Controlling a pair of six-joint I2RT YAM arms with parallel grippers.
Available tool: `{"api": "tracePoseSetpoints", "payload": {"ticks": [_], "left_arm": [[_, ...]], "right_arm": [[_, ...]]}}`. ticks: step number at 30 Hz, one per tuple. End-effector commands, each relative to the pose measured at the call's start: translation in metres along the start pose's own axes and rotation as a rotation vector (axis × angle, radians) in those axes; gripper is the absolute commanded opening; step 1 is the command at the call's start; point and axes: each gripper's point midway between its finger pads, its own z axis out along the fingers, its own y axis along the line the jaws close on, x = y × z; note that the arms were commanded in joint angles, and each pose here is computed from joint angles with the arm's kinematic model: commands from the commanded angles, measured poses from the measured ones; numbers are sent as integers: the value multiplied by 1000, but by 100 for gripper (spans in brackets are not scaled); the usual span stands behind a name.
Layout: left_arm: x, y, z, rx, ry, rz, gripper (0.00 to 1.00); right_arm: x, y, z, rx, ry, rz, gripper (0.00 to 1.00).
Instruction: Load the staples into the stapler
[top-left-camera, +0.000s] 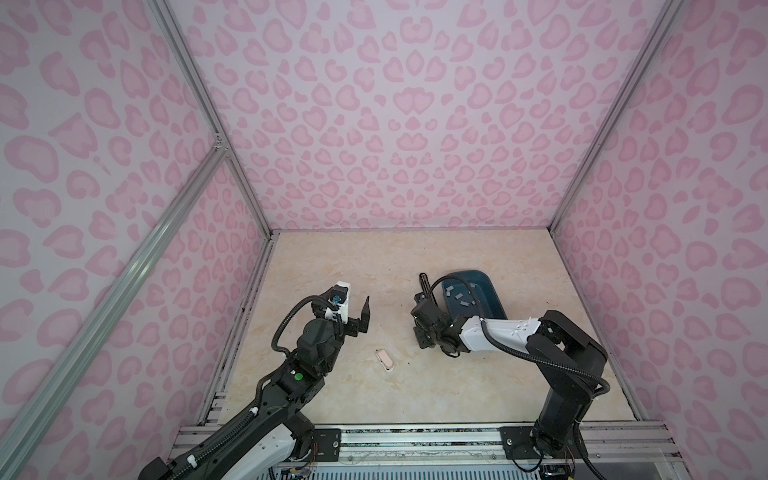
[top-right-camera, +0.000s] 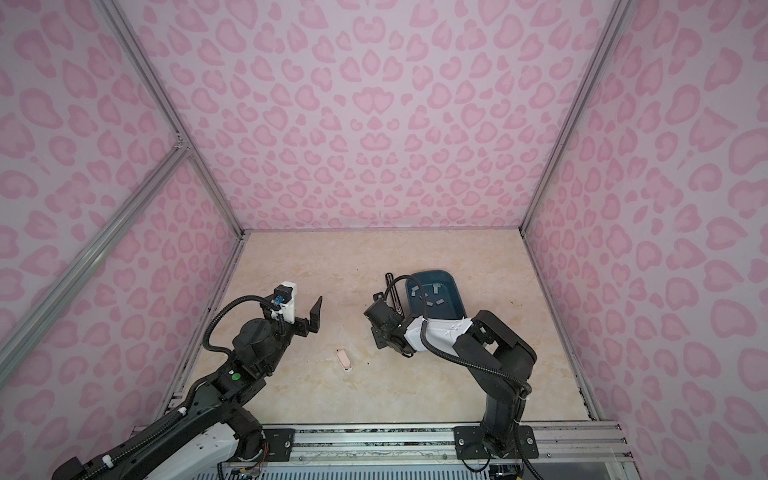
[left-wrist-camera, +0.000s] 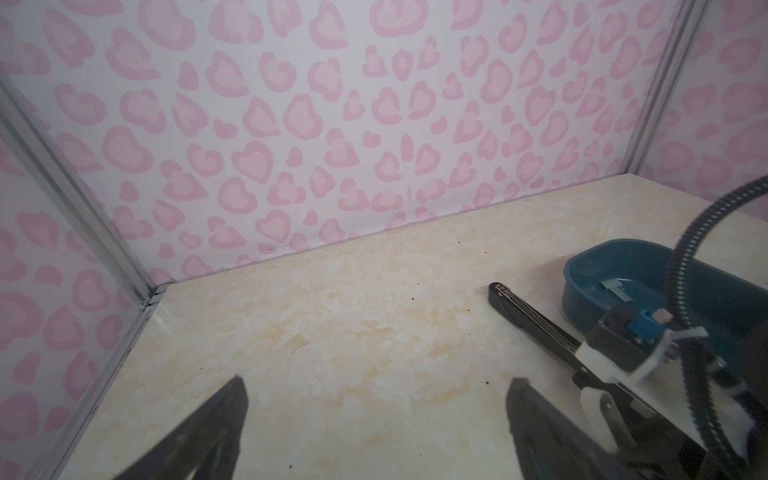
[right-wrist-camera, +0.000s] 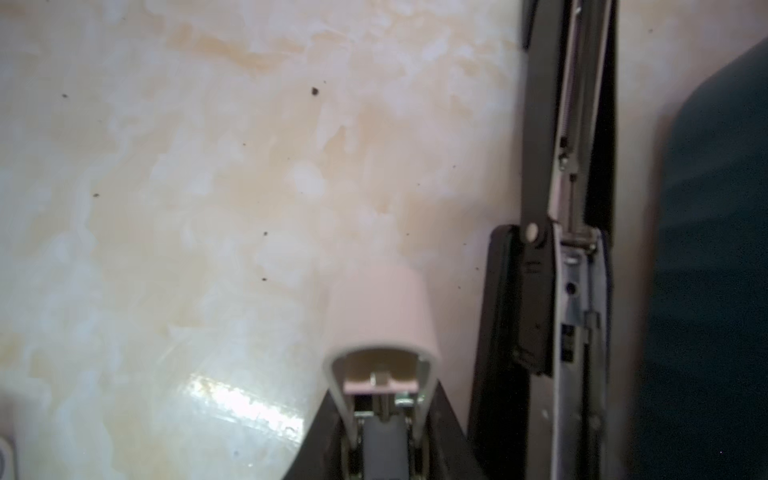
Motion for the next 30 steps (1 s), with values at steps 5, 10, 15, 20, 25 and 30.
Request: {"api": "tracePoseSetpoints", "payload": {"ticks": [5, 10, 15, 20, 25, 30], "left_arm": [[-1, 24, 9, -170, 59, -116, 98], [2, 15, 19, -141, 101, -78, 98], [8, -1, 22, -51, 142, -54, 98], [2, -5, 14, -6, 110, -57, 98], [-22, -12, 4, 62, 79, -112, 97], [-70, -33, -11, 223, 91, -170, 99]], "right_arm": [[0, 8, 4, -30, -8, 36, 17], [-1, 8, 2, -35, -16, 39, 38], [-5, 13, -4, -24, -37, 5, 53], [-13, 14, -15, 20, -80, -38, 61], [-23, 6, -33, 48, -133, -39, 68], [-41, -1, -66, 27, -244, -49, 73]]}}
